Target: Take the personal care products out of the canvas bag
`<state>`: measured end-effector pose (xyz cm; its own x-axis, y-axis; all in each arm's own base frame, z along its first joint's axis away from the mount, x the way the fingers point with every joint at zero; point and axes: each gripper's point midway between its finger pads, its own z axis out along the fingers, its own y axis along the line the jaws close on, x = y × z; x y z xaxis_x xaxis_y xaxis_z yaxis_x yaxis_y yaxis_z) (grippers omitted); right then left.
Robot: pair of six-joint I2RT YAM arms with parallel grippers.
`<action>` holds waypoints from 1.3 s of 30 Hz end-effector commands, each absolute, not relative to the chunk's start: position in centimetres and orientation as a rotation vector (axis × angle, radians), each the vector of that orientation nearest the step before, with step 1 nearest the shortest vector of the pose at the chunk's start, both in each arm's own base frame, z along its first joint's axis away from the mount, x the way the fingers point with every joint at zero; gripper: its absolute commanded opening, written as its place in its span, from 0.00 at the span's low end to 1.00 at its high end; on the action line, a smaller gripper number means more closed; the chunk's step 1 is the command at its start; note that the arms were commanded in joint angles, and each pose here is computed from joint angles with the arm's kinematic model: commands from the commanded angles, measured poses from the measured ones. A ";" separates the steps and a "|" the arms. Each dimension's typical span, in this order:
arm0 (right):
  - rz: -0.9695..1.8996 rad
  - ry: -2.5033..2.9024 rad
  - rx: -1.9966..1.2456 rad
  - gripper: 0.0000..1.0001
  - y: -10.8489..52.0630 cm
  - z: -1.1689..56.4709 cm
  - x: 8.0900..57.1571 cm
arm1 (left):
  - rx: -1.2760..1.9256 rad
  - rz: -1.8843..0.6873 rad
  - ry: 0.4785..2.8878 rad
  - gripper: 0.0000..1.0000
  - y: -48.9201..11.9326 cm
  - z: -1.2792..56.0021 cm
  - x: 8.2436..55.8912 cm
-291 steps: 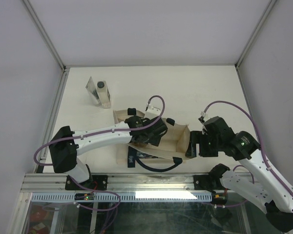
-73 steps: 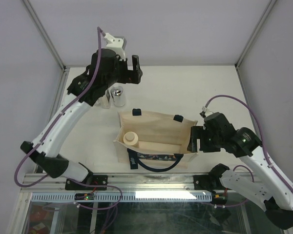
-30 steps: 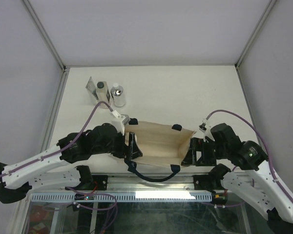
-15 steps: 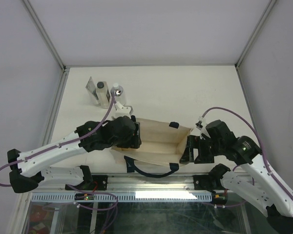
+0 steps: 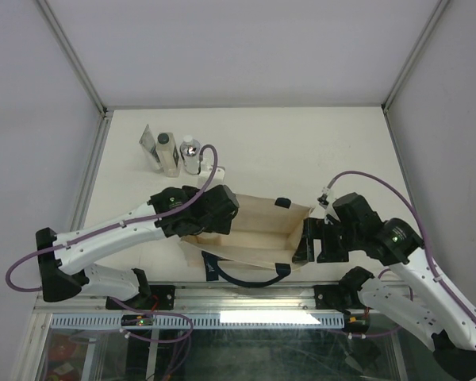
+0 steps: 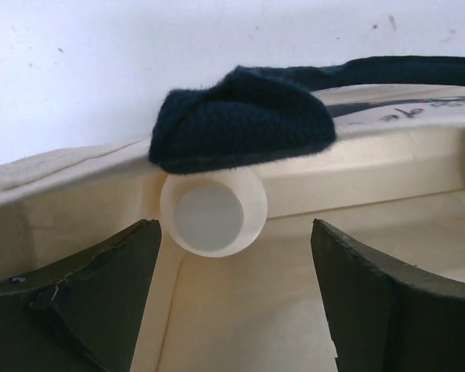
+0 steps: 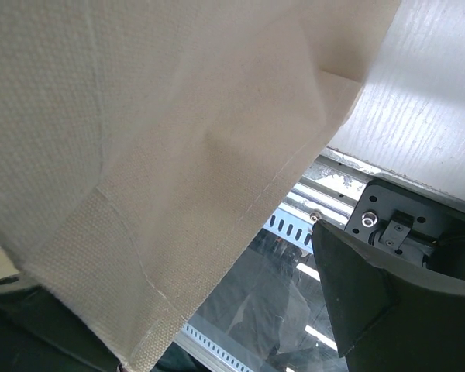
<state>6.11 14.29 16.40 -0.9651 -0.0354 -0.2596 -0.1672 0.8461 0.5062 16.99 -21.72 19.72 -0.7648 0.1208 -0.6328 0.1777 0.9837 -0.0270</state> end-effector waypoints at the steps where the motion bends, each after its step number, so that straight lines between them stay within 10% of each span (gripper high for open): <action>1: 0.736 2.752 -0.189 0.88 13.9 16.8 6.9 | 0.205 0.000 2.431 0.82 -20.6 18.6 17.5; 21: 0.682 2.755 -0.243 0.88 13.7 16.6 7.6 | 0.155 0.080 2.610 0.95 -20.5 8.6 17.4; 39: 0.660 2.710 -0.246 0.88 13.8 16.9 8.7 | 0.214 -0.089 2.577 0.16 -23.7 13.2 18.3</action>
